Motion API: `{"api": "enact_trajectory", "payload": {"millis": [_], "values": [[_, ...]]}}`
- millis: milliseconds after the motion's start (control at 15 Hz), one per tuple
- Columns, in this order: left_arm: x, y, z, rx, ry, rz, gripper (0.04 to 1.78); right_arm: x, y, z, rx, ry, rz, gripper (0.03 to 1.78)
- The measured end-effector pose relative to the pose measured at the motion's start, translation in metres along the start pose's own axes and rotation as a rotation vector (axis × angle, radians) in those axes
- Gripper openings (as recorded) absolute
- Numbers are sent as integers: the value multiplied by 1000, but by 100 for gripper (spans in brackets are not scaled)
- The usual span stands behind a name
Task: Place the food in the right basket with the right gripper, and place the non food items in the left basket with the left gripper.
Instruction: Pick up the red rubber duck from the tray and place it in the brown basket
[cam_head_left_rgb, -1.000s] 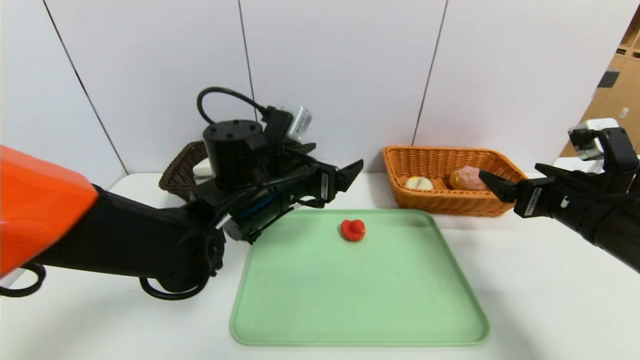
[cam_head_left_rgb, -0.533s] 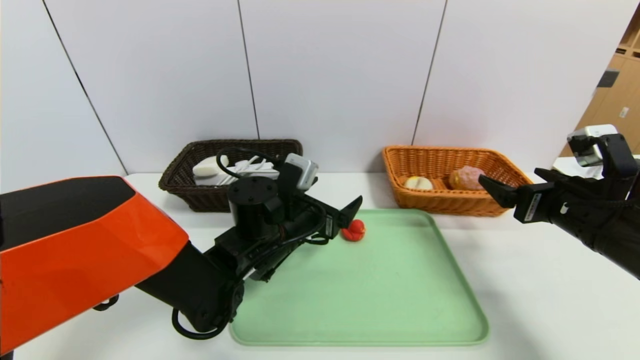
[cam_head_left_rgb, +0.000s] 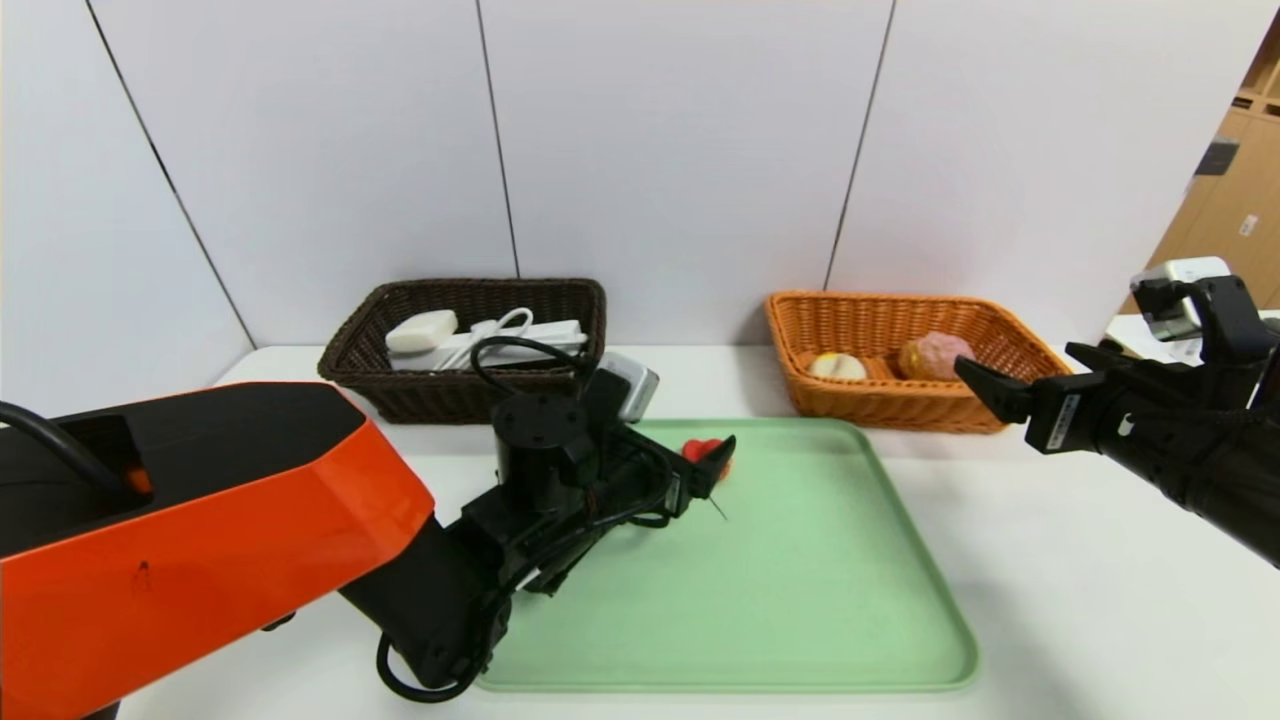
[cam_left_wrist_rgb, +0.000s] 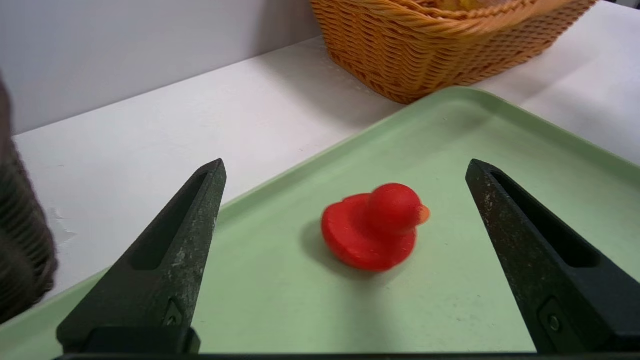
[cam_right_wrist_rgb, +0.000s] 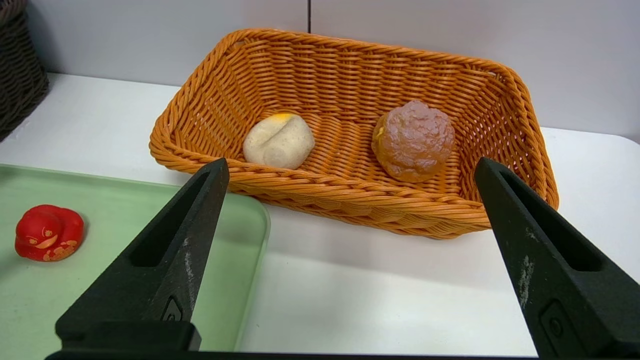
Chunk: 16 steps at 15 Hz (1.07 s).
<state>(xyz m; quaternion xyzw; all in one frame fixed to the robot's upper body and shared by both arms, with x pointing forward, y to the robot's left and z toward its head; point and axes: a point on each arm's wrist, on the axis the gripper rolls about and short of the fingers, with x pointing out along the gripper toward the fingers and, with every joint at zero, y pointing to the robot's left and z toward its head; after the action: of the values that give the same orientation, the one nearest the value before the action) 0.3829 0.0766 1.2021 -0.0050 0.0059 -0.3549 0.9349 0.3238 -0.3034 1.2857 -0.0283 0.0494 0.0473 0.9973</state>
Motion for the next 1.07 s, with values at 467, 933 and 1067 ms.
{"api": "enact_trajectory", "payload": {"millis": [467,933,1067], "values": [[5,-6,-15,1,33,-16,169,1,0,-1,-1,6,0,169],[12,-6,-32,4,29,-16,169,0,0,0,1,0,-1,169],[16,-6,-36,4,30,-16,169,0,0,0,8,-1,0,169]]}}
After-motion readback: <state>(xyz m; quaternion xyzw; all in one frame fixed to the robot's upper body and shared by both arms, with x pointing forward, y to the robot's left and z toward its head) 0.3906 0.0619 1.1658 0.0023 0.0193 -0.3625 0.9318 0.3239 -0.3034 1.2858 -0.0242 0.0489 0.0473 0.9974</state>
